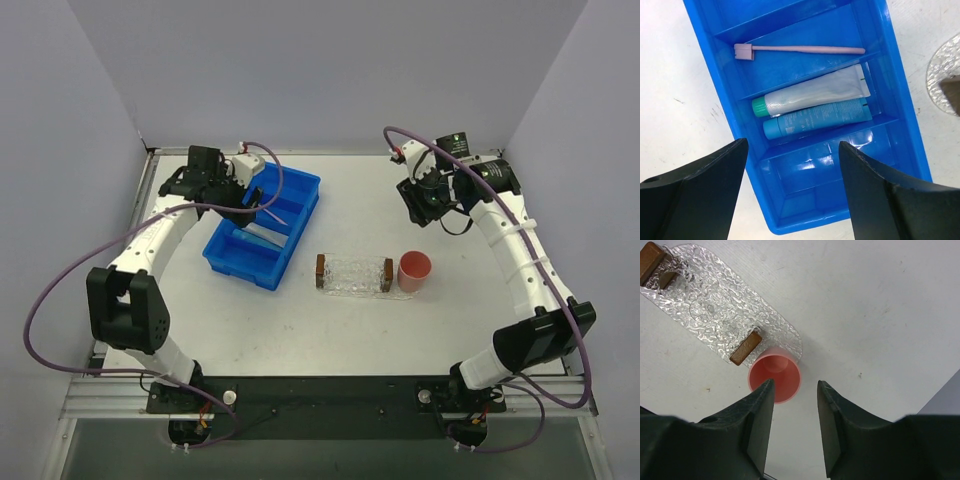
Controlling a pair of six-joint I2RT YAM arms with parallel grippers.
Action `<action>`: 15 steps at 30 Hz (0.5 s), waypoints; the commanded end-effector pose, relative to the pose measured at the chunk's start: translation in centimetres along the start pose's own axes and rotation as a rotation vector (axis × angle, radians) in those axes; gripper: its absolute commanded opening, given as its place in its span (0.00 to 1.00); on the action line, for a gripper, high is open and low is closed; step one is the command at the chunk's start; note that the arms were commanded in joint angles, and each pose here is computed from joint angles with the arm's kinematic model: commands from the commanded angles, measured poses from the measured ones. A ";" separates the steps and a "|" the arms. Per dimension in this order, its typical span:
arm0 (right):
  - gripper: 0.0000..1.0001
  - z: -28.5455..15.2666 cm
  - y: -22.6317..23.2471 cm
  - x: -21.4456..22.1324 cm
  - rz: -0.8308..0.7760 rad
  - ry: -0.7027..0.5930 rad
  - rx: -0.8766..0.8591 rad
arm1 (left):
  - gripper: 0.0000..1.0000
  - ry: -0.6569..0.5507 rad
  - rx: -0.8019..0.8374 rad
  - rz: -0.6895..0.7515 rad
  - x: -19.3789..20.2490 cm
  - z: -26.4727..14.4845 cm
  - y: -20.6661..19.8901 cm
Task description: Prepare toiletry sets of a toothbrush and toothpaste on the tray
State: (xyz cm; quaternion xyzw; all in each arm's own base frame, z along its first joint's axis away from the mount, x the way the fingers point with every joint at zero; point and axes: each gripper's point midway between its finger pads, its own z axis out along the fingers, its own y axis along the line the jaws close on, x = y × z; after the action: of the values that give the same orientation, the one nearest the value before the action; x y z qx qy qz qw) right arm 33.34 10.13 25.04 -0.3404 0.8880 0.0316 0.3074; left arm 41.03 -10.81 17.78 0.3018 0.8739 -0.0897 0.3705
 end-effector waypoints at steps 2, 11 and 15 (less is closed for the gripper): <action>0.35 0.5 1.1 0.5 0.022 0.025 -0.061 | 0.84 -0.008 0.050 0.108 -0.8 0.7 -0.1; 0.35 -0.2 3.1 -0.1 -0.012 -0.091 -0.238 | 0.83 0.051 -0.030 0.169 -1.0 2.0 -0.8; 0.35 1.3 4.9 0.0 0.181 -0.095 -0.345 | 0.83 0.103 -0.015 0.224 -0.5 1.3 -0.5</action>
State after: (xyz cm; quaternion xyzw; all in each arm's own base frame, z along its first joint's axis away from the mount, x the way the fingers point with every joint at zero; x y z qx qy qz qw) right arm 32.38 11.84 23.56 -0.3468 0.8808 0.1309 0.2947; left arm 41.07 -12.69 15.79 0.3730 0.8648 -0.0533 0.3319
